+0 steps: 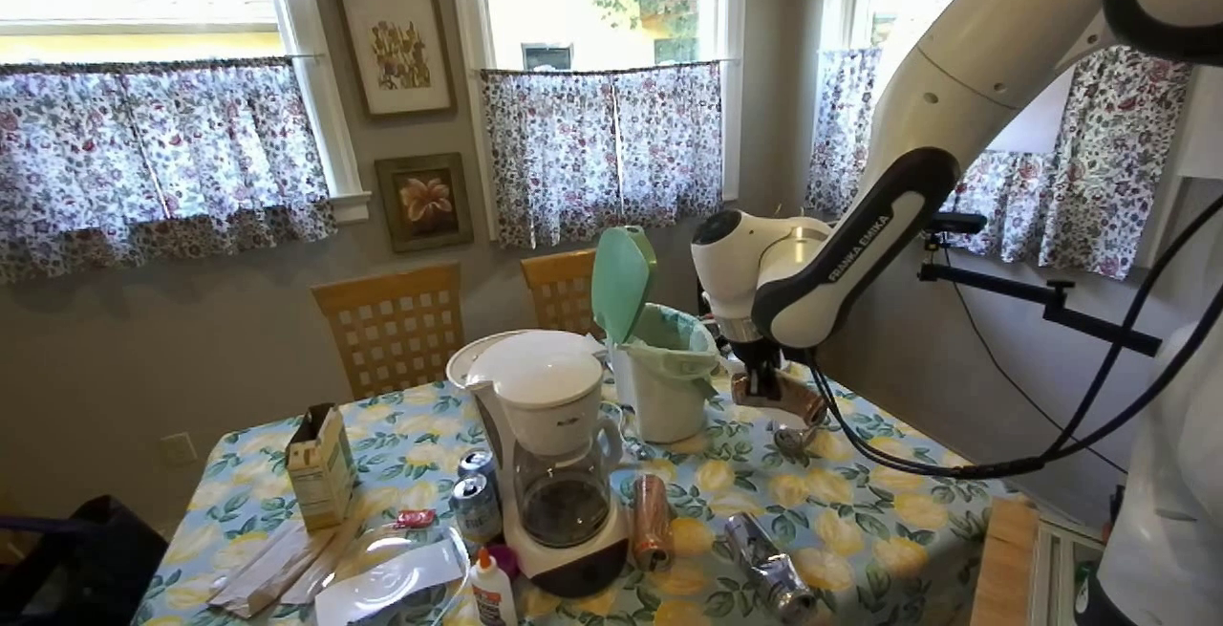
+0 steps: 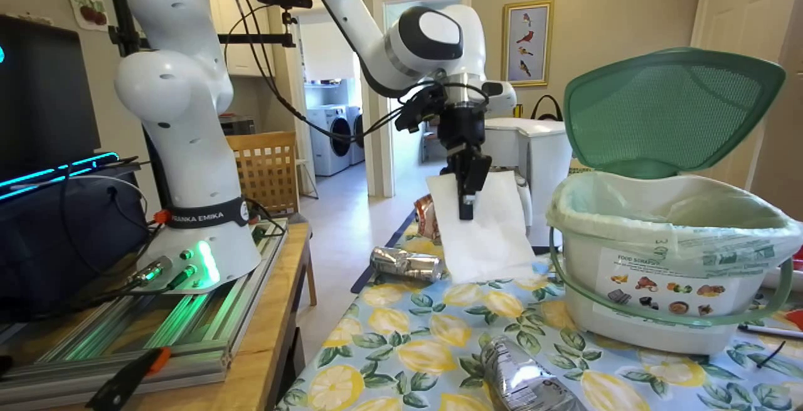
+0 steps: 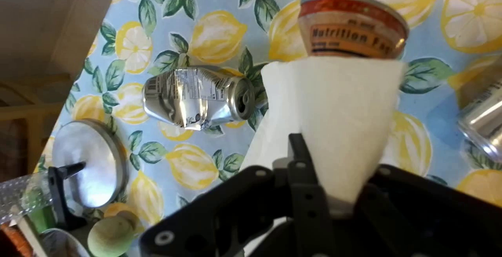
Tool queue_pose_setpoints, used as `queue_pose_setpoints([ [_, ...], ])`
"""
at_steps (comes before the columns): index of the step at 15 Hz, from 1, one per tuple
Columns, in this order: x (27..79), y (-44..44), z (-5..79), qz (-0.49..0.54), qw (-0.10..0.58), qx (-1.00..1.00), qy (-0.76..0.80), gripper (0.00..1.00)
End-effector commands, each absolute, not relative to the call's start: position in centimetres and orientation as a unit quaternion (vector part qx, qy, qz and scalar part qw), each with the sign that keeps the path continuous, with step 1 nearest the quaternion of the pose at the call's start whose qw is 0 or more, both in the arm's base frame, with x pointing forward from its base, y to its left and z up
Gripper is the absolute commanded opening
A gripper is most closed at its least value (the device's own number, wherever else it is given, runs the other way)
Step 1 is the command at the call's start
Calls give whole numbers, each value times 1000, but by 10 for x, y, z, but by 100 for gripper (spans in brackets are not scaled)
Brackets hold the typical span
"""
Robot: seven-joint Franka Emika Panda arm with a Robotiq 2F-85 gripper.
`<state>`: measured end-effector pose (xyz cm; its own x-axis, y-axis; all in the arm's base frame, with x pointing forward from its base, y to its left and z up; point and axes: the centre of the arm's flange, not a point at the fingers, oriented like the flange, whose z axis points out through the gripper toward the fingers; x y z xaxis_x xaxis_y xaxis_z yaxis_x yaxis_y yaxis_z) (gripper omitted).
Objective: Pick the paper towel and one can and put them in the bin, then close the bin
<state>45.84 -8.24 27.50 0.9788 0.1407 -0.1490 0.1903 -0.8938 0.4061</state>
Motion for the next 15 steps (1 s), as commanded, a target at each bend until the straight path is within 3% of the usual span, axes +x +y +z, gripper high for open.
queue_pose_setpoints([
  [1, 467, -89, 321, -26, 224, 970, 87, 1],
  [15, 533, -136, 424, 82, 236, 965, 76, 1],
])
